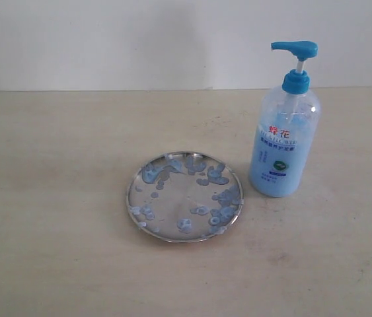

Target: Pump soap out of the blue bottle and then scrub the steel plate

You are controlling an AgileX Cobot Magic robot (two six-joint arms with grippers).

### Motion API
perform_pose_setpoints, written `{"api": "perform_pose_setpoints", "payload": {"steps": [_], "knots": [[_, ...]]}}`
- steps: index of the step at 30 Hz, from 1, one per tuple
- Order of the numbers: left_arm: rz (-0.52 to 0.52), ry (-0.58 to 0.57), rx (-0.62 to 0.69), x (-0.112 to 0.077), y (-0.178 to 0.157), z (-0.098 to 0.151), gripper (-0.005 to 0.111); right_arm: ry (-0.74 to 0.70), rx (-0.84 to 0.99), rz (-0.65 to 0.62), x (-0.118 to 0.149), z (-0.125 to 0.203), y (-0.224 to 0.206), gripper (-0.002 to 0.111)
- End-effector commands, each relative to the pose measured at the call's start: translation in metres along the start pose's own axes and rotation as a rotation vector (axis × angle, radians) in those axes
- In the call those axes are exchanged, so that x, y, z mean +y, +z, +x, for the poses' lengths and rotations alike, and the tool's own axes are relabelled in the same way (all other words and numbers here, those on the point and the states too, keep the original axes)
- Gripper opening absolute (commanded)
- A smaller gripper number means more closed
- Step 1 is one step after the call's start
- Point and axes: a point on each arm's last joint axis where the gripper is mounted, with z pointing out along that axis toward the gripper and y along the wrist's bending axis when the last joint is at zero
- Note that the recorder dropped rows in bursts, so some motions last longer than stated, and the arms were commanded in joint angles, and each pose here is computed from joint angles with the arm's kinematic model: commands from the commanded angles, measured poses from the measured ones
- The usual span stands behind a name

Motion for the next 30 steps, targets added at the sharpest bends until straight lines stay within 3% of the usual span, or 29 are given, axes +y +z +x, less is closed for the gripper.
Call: {"api": "perform_pose_setpoints", "payload": {"steps": [1,5,8,12,15,18,22,25,28,30], "knots": [[-0.166,0.257,-0.268,0.012,-0.014,-0.028,0.004,-0.008,-0.010,0.000,0.000,-0.001,0.000,0.000],[-0.141,0.216,-0.299,0.006,-0.026,-0.031,0.004,-0.008,-0.010,0.000,0.000,-0.001,0.000,0.000],[-0.129,-0.022,-0.173,0.003,-0.031,-0.018,0.004,-0.008,-0.010,0.000,0.000,-0.001,0.000,0.000],[-0.252,-0.248,0.042,0.011,-0.036,0.009,0.004,-0.008,-0.010,0.000,0.000,-0.001,0.000,0.000],[-0.359,-0.269,0.202,0.019,-0.041,0.024,0.004,-0.008,-0.010,0.000,0.000,-0.001,0.000,0.000],[-0.392,-0.341,0.278,0.020,-0.043,0.032,0.004,-0.008,-0.010,0.000,0.000,-0.001,0.000,0.000],[-0.343,-0.436,0.222,0.016,-0.041,0.028,0.004,-0.008,-0.010,0.000,0.000,-0.001,0.000,0.000],[-0.258,-0.487,0.090,0.011,-0.037,0.016,0.004,-0.008,-0.010,0.000,0.000,-0.001,0.000,0.000],[-0.170,-0.481,-0.045,0.007,-0.035,0.002,0.004,-0.008,-0.010,0.000,0.000,-0.001,0.000,0.000],[-0.159,-0.455,-0.061,0.006,-0.035,0.000,0.004,-0.008,-0.010,0.000,0.000,-0.001,0.000,0.000]]}}
